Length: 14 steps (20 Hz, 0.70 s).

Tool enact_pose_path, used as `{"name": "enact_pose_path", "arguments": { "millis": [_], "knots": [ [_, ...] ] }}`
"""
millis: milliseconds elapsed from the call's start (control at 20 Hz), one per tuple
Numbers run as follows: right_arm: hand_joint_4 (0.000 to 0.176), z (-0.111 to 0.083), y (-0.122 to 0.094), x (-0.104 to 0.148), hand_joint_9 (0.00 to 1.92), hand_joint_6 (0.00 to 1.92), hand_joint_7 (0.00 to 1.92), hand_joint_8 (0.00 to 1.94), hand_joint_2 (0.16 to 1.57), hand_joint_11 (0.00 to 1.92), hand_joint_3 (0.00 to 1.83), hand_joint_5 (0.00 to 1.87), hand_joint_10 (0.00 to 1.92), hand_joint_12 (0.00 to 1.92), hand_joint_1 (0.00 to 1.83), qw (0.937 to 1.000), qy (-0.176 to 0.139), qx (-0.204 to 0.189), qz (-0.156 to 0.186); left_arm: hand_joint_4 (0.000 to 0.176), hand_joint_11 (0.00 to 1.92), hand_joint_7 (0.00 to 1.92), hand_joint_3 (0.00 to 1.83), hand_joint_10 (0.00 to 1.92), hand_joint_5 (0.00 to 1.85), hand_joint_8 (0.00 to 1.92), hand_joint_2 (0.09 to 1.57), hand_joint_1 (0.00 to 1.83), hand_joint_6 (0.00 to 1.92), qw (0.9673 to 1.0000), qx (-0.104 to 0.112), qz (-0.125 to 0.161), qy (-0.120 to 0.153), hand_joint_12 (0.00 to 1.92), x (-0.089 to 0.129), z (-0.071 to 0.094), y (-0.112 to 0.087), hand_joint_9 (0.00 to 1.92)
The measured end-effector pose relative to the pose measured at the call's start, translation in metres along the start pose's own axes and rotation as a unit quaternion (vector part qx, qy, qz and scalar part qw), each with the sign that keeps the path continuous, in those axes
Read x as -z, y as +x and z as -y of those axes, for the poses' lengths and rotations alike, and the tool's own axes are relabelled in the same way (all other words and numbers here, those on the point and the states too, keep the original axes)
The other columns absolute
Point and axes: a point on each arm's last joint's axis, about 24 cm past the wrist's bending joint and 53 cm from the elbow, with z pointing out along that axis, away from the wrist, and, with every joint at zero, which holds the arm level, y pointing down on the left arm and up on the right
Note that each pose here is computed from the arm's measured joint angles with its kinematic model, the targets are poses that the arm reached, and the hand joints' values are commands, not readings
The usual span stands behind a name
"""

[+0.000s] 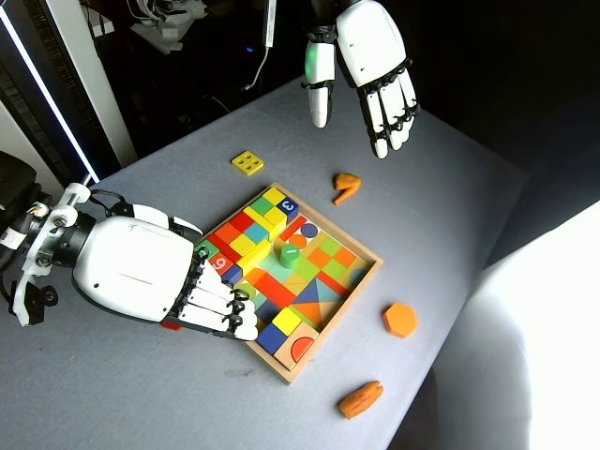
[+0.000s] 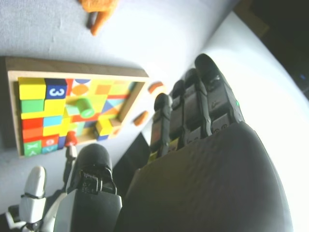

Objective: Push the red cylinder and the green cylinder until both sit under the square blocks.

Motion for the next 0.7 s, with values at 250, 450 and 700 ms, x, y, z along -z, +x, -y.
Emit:
{"name": "enact_pose_path", "arguments": {
  "millis": [250,450,700],
  "knots": [
    [0.0,0.0004,0.0002,-0.0021,0.1,0.09,0.24,0.01,1.19,0.0,0.0,0.67,0.02,0.0,0.0,1.0,0.0,0.0,0.0,0.053,0.0,0.12,0.0,0.01,0.16,0.0,1.28,0.0,0.0,1.0,0.0,0.0,0.0,0.62,-0.0001,-0.0001,0.0,0.12],
    [0.0,0.0014,0.0001,-0.0016,0.1,0.1,0.22,0.0,1.2,0.0,0.0,0.68,0.02,0.0,0.0,1.0,0.001,0.0,0.0,0.049,0.0,0.1,0.0,0.0,0.14,0.0,1.28,0.0,0.0,1.0,0.0,0.0,-0.001,0.56,0.0,-0.0003,0.0001,0.11],
    [0.0,0.0014,0.0001,-0.0011,0.09,0.09,0.21,0.0,1.2,0.0,0.0,0.67,0.01,0.0,0.0,1.0,0.0,0.0,-0.001,0.05,0.0,0.11,0.0,0.0,0.15,0.0,1.28,0.0,0.01,1.0,0.0,0.0,-0.001,0.61,-0.0001,-0.0006,0.0,0.12]
  ]
}}
